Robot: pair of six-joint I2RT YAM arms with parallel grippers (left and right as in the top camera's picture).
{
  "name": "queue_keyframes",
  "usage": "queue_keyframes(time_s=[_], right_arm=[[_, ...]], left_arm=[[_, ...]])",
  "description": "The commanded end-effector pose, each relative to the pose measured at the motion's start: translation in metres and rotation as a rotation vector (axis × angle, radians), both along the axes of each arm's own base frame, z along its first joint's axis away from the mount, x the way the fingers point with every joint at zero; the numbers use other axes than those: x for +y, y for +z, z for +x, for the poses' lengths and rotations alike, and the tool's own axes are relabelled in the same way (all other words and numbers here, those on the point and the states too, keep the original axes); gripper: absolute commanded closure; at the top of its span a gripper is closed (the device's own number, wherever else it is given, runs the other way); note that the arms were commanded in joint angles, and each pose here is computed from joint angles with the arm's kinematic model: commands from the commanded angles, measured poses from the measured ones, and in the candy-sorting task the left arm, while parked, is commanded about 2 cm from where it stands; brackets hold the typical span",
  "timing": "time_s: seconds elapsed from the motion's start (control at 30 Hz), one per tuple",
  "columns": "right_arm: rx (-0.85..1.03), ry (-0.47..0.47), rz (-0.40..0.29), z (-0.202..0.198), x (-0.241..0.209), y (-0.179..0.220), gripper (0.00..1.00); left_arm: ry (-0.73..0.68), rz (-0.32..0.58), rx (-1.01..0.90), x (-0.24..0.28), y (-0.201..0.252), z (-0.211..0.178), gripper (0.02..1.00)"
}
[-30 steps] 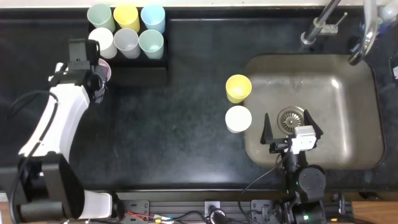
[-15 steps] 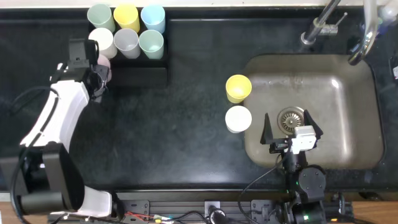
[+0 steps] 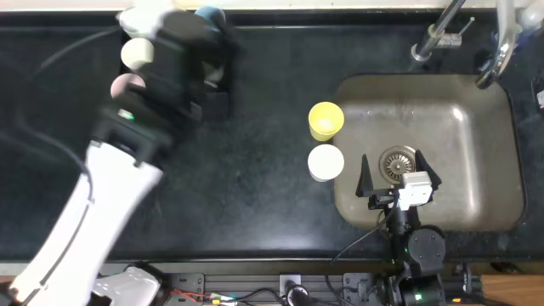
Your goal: Store Cups
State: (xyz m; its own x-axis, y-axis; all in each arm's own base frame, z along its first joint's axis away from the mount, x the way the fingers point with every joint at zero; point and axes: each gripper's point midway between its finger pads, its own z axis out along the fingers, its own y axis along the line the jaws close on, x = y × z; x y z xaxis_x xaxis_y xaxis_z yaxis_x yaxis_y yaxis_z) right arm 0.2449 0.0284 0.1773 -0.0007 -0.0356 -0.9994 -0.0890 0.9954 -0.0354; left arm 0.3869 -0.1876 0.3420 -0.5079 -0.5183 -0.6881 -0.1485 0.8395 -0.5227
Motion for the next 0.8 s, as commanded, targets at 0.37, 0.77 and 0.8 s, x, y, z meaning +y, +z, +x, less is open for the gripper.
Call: queue_keyframes(time_s=[0.37,0.77,0.8], right_arm=[[0.0,-0.015,0.0,0.001,-0.003,-0.003,0.003],[0.0,-0.015,0.0,0.001,-0.003,-0.003,0.003],[0.0,-0.015,0.0,0.001,-0.003,-0.003,0.005]], left_arm=[[-0.43,0.294,0.424,-0.12,-0.173,-0.053,0.104],[-0.442,0.348,0.519,-0.14,-0.253,-0.023,0.222],[-0.439,0.352,0.528,-0.139,-0.26,-0.02,0.272]])
